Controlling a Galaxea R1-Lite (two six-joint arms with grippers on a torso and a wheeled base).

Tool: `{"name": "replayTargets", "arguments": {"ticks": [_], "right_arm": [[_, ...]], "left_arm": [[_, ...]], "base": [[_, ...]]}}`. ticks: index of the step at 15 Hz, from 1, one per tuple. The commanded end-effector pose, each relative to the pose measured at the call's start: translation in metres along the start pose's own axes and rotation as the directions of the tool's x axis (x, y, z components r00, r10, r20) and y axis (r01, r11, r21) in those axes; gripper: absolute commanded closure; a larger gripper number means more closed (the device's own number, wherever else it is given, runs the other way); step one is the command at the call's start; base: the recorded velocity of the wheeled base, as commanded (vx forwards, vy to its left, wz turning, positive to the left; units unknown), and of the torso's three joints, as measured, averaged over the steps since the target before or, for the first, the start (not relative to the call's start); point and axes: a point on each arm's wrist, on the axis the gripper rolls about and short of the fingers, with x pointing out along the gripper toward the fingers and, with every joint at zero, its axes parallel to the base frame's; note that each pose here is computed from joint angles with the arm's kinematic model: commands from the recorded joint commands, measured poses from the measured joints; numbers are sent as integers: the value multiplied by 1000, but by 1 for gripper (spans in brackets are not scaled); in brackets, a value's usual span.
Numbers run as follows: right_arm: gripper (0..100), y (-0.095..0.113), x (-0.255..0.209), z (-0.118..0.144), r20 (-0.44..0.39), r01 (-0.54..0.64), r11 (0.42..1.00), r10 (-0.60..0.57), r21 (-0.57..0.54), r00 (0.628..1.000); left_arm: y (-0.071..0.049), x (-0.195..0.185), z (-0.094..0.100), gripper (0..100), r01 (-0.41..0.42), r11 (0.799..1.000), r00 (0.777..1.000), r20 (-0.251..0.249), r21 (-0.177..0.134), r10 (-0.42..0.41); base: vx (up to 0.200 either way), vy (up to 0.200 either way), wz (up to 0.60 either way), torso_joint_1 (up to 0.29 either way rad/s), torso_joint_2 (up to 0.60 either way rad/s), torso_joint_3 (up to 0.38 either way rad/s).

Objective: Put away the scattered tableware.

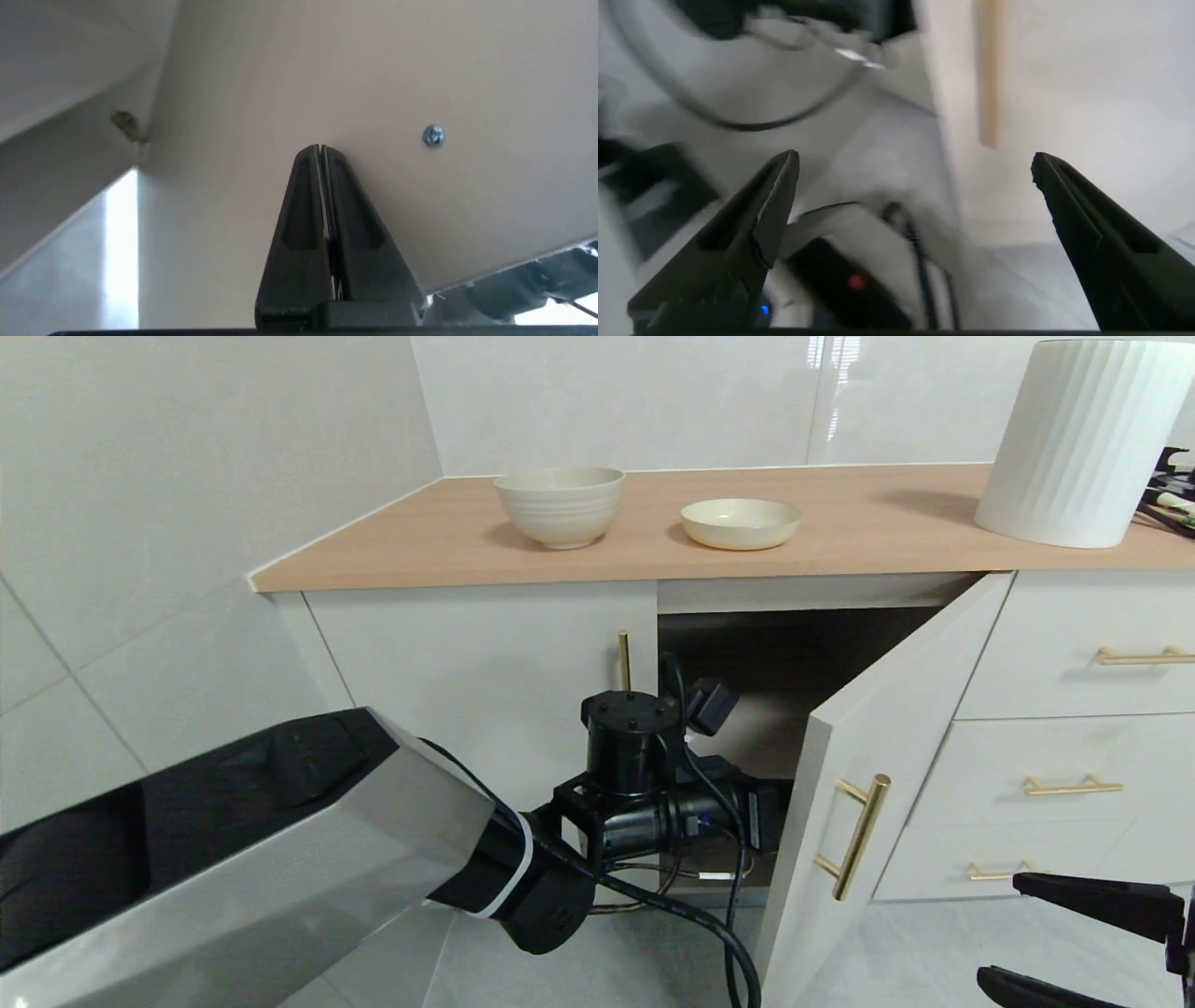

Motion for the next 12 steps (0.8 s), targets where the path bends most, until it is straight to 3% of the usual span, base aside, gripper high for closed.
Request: {"name": "replayTargets", "arguments": {"ticks": [1, 4, 7, 9, 10, 12], "right_arm": [[0, 3, -8, 0, 25, -62, 998, 62, -10, 998], [0, 8, -15, -1, 37, -185, 983, 185, -23, 982], [0, 9, -17, -2, 31, -261, 965, 262, -28, 965], [0, 9, -16, -3, 25, -259, 966, 259, -25, 965], [0, 9, -16, -3, 24, -259, 966, 259, -24, 966], [0, 9, -14, -3, 17, -258, 966, 258, -20, 966]], "left_arm": [[-8, 3, -1, 100, 19, 1000, 1000, -3, 3, -19], [-38, 17, -10, 100, 90, 996, 995, -33, 14, -89], [-94, 42, -37, 100, 220, 975, 970, -110, 19, -217], [-98, 37, -35, 100, 213, 977, 972, -104, 19, -209], [-94, 32, -29, 100, 195, 981, 978, -86, 24, -192], [-72, 7, -11, 100, 122, 992, 992, -44, 23, -121]], "base": [[0, 0, 0, 0, 0, 0], [0, 0, 0, 0, 0, 0], [0, 0, 0, 0, 0, 0], [0, 0, 0, 0, 0, 0], [0, 0, 0, 0, 0, 0], [0, 0, 0, 0, 0, 0]]}}
